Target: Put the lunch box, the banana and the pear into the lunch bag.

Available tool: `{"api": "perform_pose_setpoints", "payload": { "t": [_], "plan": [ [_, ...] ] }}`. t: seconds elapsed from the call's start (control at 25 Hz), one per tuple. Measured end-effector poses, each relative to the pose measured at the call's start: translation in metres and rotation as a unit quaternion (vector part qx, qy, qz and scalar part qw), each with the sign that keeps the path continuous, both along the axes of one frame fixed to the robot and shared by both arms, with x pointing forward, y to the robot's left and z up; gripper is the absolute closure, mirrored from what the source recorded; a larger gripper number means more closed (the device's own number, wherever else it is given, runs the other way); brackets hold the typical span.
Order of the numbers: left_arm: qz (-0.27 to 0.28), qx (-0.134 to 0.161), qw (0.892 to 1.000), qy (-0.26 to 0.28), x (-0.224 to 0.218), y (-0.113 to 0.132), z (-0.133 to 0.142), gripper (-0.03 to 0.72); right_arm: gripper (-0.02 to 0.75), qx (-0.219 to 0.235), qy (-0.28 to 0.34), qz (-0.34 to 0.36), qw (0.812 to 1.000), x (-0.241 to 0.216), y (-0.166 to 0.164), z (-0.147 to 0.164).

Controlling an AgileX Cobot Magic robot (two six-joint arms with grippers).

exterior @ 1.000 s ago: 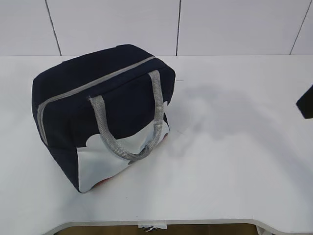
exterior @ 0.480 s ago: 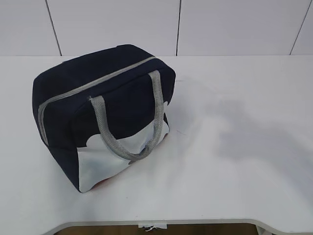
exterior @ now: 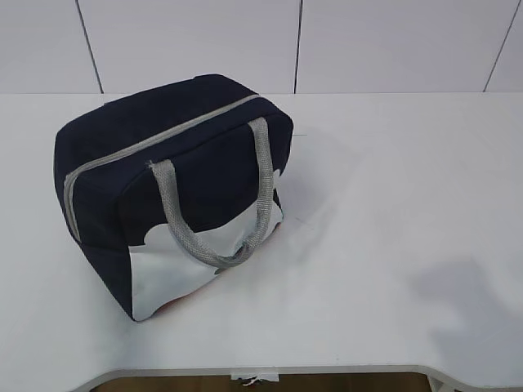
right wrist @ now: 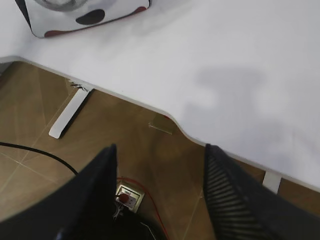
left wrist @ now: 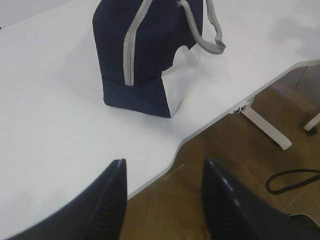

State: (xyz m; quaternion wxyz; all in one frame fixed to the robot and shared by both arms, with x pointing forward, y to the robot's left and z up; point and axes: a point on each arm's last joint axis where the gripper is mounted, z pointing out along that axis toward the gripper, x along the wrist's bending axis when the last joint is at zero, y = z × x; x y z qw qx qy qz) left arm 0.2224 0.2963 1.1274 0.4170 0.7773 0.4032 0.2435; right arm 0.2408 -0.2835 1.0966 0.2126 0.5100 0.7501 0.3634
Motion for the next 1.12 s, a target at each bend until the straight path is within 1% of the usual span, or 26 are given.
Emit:
{"api": "perform_pose_setpoints", "payload": {
  "t": [0.12,0.24,0.4,0.48,0.56,0.72,1.12],
  "plan": [
    [-0.002,-0.009,1.0,-0.014,-0.013,0.005,-0.021,0.324,0.304,-0.001,0.003,0.0,1.0,-0.008,-0.002,-0.024],
    [-0.006,-0.016,1.0,-0.022,-0.021,0.008,-0.042,0.327,0.304,0.003,-0.011,0.0,1.0,-0.016,-0.004,-0.037],
    [-0.007,-0.004,1.0,0.01,-0.014,0.004,-0.061,0.327,0.304,0.01,-0.059,0.003,0.998,-0.023,-0.006,-0.046],
    [-0.007,0.001,1.0,0.021,-0.011,0.003,-0.068,0.327,0.304,0.01,-0.074,0.004,0.997,-0.021,-0.006,-0.049],
    [-0.004,0.0,1.0,0.017,-0.007,0.002,-0.07,0.327,0.304,0.01,-0.079,0.004,0.997,-0.019,-0.005,-0.051],
    [0.005,-0.014,1.0,-0.014,0.001,0.0,-0.071,0.327,0.304,0.009,-0.081,0.004,0.997,-0.018,-0.005,-0.051],
    [0.009,-0.018,1.0,-0.02,0.004,-0.001,-0.072,0.327,0.304,0.009,-0.083,0.004,0.996,-0.018,-0.005,-0.051]
  ]
}}
